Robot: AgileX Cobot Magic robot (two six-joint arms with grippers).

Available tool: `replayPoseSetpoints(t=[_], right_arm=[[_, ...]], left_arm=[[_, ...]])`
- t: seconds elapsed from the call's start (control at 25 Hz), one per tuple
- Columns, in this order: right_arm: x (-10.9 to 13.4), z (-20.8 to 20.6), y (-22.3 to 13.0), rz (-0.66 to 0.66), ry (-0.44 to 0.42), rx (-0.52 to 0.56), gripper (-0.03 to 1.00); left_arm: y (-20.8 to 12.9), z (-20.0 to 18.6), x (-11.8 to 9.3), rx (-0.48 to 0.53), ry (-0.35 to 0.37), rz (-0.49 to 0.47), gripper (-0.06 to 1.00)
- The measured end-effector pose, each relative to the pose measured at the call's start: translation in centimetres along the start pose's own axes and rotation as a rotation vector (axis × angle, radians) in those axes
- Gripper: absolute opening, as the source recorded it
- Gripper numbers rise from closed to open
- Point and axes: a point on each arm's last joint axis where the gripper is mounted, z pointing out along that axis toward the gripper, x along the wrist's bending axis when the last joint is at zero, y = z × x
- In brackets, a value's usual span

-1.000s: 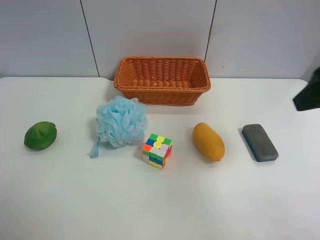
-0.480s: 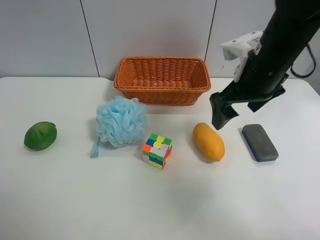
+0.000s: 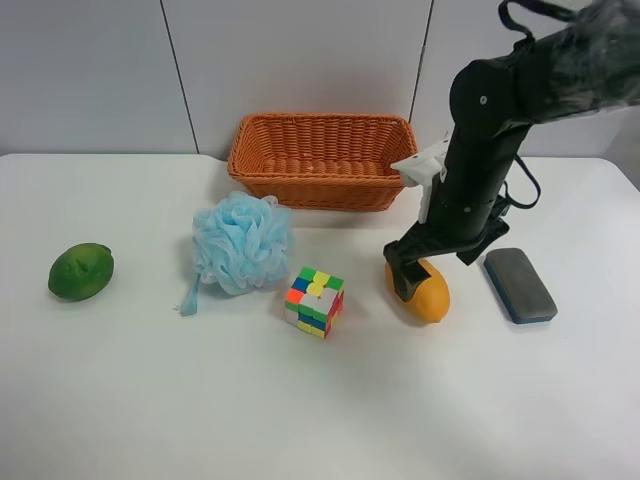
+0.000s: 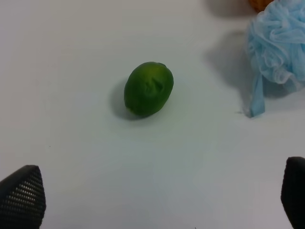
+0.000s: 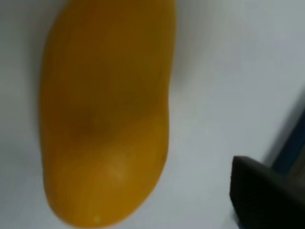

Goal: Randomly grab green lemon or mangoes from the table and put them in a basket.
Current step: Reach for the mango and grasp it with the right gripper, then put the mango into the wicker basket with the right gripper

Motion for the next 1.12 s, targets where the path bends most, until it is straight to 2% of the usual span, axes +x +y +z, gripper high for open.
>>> replayPoseSetpoints(t=[0.28, 0.68, 0.8, 0.92, 1.12], right_arm=[[0.0, 2.7, 0.6, -0.004, 0.000, 0.010, 0.99], [-0.1, 4.1, 0.8, -0.010, 0.000, 0.018, 0.99], [-0.1, 4.1, 0.9, -0.010, 0.000, 0.013, 0.88], [-0.1, 4.0, 0.9, -0.010, 0.000, 0.011, 0.62], [-0.1, 4.0, 0.9, -0.010, 0.000, 0.009, 0.63]], left_arm=[[0.0, 0.0, 0.0, 0.000, 0.000, 0.000, 0.99], [0.0, 0.0, 0.0, 0.000, 0.000, 0.000, 0.99], [0.0, 0.0, 0.0, 0.000, 0.000, 0.000, 0.99], [0.0, 0.0, 0.0, 0.000, 0.000, 0.000, 0.99], [0.0, 0.0, 0.0, 0.000, 0.000, 0.000, 0.99]])
